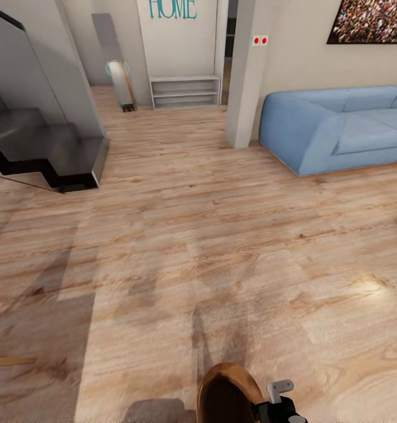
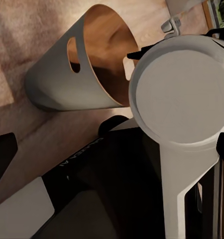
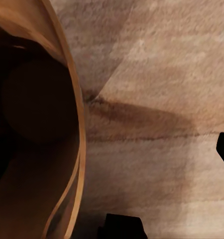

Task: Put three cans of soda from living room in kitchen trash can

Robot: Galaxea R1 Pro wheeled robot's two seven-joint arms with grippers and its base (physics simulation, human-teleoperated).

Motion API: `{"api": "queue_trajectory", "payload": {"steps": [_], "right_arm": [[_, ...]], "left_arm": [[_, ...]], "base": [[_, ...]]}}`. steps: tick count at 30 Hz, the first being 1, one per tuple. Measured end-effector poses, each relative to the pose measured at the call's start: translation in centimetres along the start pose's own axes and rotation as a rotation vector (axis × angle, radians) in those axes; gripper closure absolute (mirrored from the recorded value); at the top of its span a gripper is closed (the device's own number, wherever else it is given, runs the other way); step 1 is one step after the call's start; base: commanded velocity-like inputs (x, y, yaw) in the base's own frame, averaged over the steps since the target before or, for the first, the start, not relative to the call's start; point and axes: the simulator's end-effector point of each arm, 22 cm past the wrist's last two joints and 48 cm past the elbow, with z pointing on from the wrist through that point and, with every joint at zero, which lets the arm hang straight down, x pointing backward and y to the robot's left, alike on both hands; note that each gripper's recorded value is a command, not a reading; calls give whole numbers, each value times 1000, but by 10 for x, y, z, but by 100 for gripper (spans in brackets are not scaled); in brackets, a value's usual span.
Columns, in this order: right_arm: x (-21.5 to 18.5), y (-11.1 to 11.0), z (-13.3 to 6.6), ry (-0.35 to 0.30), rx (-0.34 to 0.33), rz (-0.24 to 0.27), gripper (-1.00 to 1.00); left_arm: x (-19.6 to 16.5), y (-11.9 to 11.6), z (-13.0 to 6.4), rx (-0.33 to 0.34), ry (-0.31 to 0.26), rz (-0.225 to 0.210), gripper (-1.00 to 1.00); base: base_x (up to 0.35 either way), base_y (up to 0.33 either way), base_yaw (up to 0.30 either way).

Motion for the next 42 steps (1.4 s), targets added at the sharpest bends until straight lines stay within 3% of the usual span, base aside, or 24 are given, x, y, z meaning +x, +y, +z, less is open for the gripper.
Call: {"api": "queue_trajectory", "payload": {"steps": [42], "right_arm": [[9, 1, 10, 11, -2, 0, -100]], "left_arm": [[8, 6, 4, 2, 6, -11, -100]], "base": [[0, 0, 0]]}}
